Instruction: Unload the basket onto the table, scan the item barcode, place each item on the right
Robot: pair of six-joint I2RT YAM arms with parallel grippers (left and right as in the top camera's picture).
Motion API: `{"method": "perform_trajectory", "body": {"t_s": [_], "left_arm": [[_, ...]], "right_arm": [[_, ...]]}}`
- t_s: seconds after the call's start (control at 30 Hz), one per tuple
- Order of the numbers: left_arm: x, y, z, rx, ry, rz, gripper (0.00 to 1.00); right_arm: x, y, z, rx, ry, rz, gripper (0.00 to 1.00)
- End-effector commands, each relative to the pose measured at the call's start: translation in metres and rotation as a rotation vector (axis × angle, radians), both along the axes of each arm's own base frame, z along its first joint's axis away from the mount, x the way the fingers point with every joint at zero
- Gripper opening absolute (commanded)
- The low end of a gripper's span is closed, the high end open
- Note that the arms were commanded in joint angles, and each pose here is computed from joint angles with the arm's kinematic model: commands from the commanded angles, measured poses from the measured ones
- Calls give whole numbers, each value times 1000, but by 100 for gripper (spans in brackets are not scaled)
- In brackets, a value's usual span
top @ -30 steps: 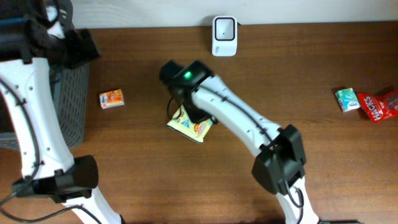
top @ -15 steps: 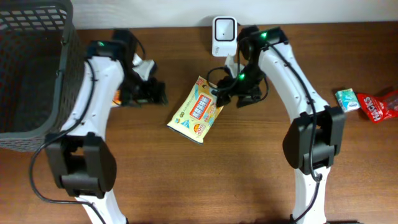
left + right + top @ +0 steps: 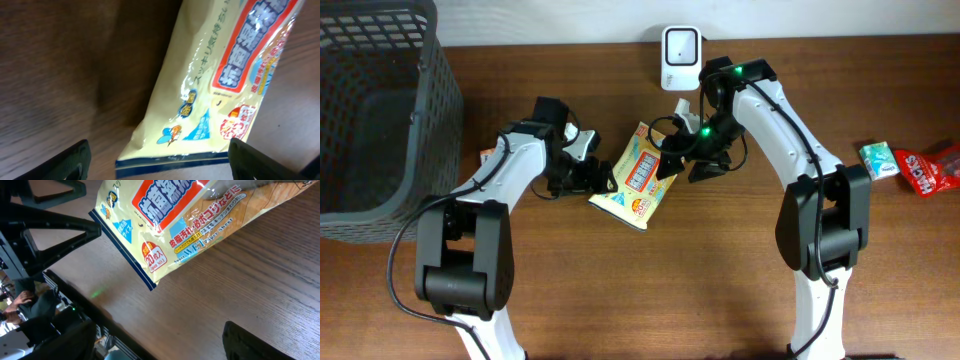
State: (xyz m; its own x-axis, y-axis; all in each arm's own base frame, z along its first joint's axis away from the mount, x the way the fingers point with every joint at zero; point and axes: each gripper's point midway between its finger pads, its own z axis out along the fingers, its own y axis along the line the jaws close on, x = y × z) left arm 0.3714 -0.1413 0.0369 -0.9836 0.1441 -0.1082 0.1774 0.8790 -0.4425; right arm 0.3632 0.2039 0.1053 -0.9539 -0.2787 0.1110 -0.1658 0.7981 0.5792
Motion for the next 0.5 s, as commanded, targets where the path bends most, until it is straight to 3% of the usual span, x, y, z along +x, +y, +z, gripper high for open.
{"method": "perform_trajectory", "body": {"t_s": [0.0, 0.1, 0.23, 0.37, 0.43, 0.47], "left_arm": [[-2, -7, -7, -52, 26, 29, 84], [-3, -7, -17, -49, 41, 30, 69], [-8, -6, -38, -40, 107, 53, 63], [-11, -7, -40, -46, 124, 53, 25], [-12, -7, -39, -45, 132, 54, 1], [-12, -7, -38, -44, 136, 54, 0]], "right_arm": [[0, 1, -1, 22, 0, 13, 86], [-1, 1, -1, 22, 0, 13, 86], [1, -2, -1, 23, -4, 11, 92], [7, -16, -3, 6, -11, -13, 99], [11, -25, -4, -1, -21, -18, 99], [12, -28, -5, -2, -20, -23, 99]]}}
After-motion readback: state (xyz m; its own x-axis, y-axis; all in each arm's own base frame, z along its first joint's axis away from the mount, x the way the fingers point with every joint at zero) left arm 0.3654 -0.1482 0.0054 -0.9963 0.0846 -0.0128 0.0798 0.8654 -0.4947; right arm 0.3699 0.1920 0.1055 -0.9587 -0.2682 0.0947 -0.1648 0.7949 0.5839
